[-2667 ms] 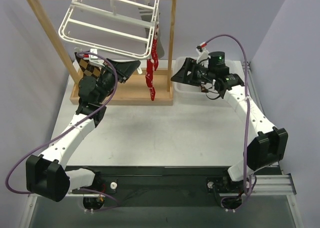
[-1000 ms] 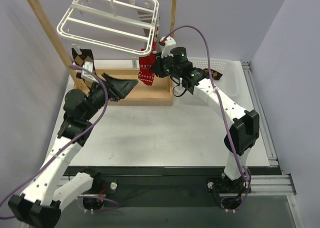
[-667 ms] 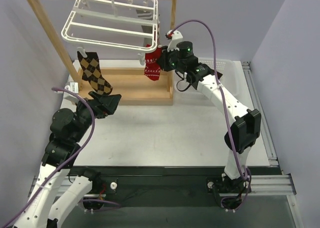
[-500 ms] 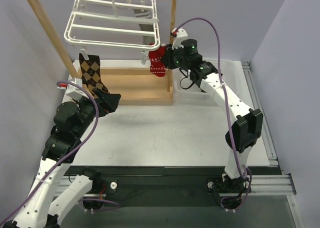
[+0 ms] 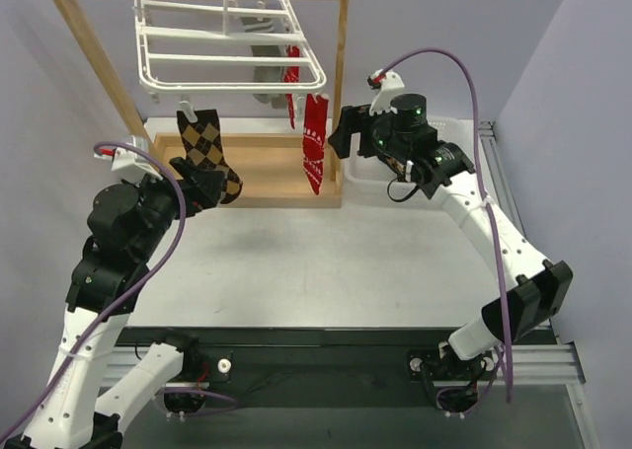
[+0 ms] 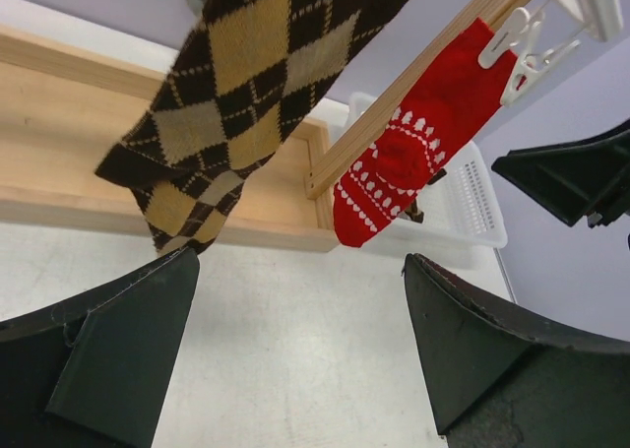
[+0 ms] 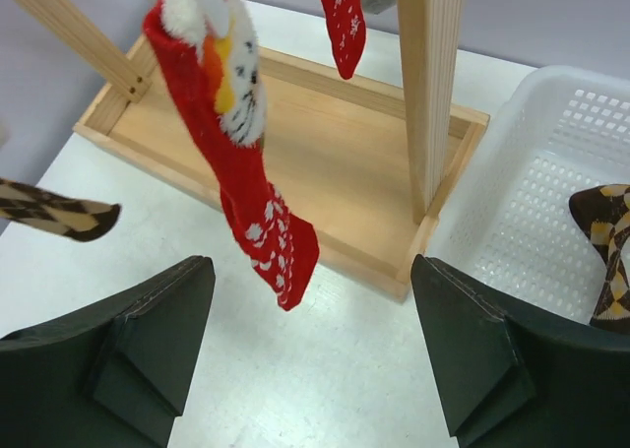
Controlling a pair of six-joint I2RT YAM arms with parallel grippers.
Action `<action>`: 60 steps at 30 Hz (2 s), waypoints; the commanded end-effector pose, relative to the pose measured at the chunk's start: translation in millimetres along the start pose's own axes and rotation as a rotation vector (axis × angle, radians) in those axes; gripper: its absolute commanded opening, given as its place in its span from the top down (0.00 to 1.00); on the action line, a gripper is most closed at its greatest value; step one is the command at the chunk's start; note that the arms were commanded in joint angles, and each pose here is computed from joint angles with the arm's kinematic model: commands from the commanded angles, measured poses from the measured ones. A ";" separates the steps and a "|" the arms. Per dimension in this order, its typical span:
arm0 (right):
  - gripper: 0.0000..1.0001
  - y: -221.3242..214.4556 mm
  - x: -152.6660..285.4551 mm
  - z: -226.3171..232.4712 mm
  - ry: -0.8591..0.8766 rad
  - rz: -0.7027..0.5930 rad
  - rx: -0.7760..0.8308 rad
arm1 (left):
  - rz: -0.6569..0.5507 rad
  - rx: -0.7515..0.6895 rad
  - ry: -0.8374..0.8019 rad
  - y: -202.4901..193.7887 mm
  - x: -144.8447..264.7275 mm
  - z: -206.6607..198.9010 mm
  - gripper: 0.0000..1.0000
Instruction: Remove the socks clipped to the hanger
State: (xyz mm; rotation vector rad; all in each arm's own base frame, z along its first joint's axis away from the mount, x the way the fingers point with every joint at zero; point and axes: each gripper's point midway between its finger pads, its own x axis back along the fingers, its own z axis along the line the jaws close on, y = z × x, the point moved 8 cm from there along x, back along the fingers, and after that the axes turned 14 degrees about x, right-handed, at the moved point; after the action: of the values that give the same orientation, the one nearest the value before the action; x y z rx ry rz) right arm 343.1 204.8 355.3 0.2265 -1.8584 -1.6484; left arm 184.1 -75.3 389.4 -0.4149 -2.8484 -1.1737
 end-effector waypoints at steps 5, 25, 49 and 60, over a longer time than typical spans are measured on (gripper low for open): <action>0.12 -7.2 18.5 41.8 0.258 -0.102 -0.028 | -0.054 -0.011 -0.099 23.4 26.3 -24.4 0.03; 0.10 0.0 -36.0 150.8 0.694 -0.354 0.093 | -0.185 -0.035 -0.157 45.8 68.7 -35.0 0.03; 0.31 22.8 -100.1 221.2 0.885 -0.490 0.132 | -0.132 -0.051 -0.139 53.3 75.5 -45.9 0.03; 0.90 28.3 -69.7 215.1 0.879 -0.400 -0.050 | -0.023 -0.041 -0.247 52.8 45.7 -71.0 0.03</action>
State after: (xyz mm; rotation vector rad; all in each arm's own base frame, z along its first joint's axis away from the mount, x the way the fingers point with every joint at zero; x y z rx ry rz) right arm 301.1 450.4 294.8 1.1095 -1.1425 -1.3775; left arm 150.3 -69.4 461.8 -0.4649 -2.9469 -1.2626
